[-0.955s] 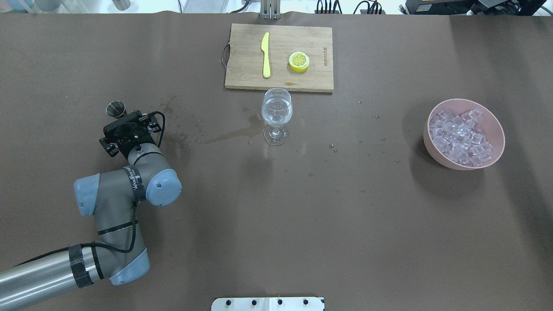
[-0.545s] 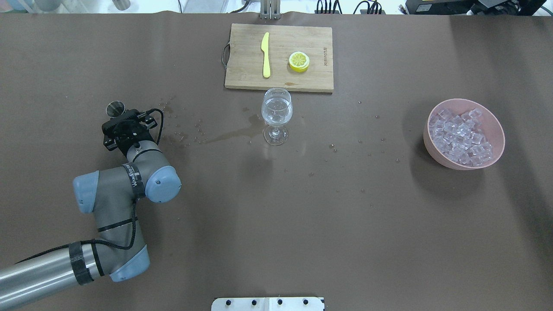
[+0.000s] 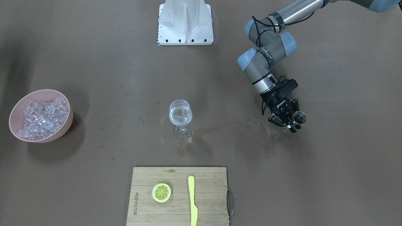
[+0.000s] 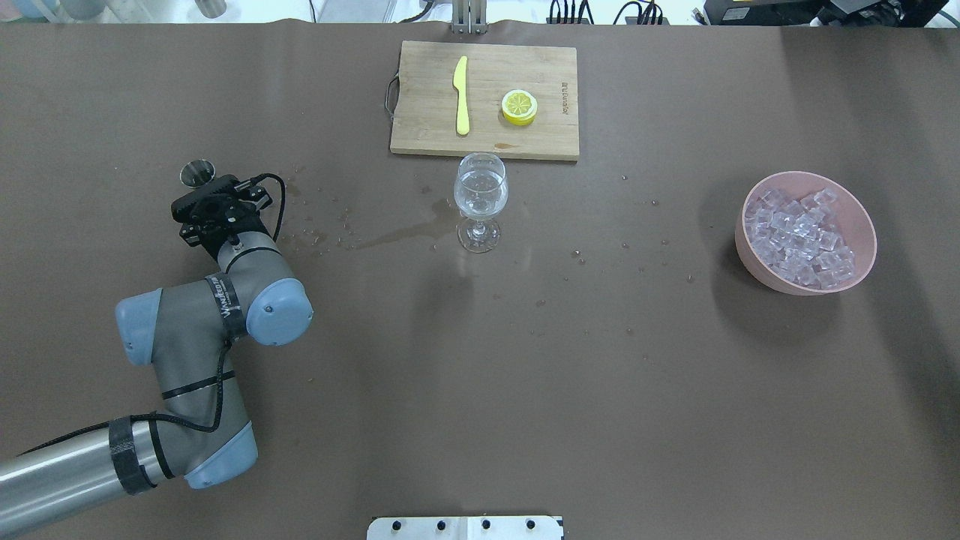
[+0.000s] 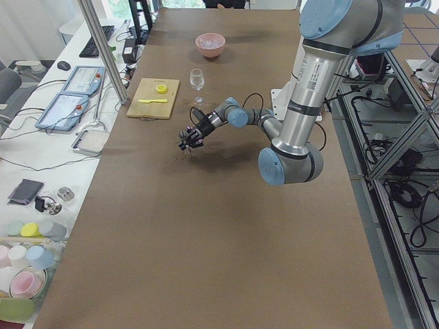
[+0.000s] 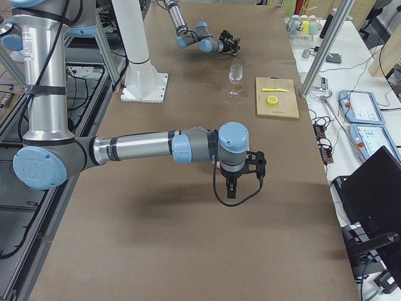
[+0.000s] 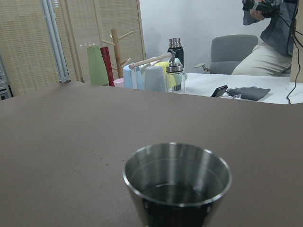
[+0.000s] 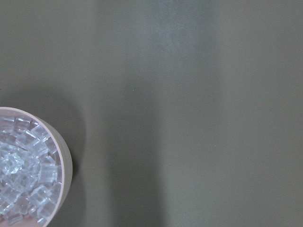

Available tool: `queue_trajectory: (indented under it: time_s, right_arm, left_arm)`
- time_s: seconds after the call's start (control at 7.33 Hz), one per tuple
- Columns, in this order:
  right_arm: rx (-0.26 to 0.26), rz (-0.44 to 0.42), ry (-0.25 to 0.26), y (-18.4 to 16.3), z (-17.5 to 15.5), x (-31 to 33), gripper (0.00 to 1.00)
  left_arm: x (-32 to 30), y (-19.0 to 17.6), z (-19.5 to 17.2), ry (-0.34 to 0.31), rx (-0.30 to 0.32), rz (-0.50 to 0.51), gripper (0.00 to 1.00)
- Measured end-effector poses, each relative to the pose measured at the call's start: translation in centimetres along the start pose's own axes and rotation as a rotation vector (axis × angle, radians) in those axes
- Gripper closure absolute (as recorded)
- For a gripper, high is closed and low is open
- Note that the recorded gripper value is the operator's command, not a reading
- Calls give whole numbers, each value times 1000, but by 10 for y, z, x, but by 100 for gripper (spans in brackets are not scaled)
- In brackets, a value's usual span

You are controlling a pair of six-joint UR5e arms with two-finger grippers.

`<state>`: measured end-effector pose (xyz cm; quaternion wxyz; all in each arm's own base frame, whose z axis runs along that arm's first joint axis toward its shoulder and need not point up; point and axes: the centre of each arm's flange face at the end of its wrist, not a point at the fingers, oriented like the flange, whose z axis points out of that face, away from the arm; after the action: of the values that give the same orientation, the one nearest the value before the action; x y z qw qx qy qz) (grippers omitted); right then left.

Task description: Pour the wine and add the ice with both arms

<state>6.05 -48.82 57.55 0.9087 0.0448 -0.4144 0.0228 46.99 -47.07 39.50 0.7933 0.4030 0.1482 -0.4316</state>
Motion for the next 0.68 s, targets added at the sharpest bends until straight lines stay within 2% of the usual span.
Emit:
queue_trajectory:
  time_s: [0.41, 0.55, 0.68]
  right_arm:
    - [1, -3, -15, -2, -1, -3, 0]
    - [-2, -1, -22, -2, -1, -3, 0]
    - [-4, 1, -27, -1, 0, -4, 0]
  left_arm:
    - [27, -91, -89, 181, -53, 80, 100]
    - [40, -113, -119, 259, -94, 105, 100]
    - [51, -124, -142, 353, -165, 142, 100]
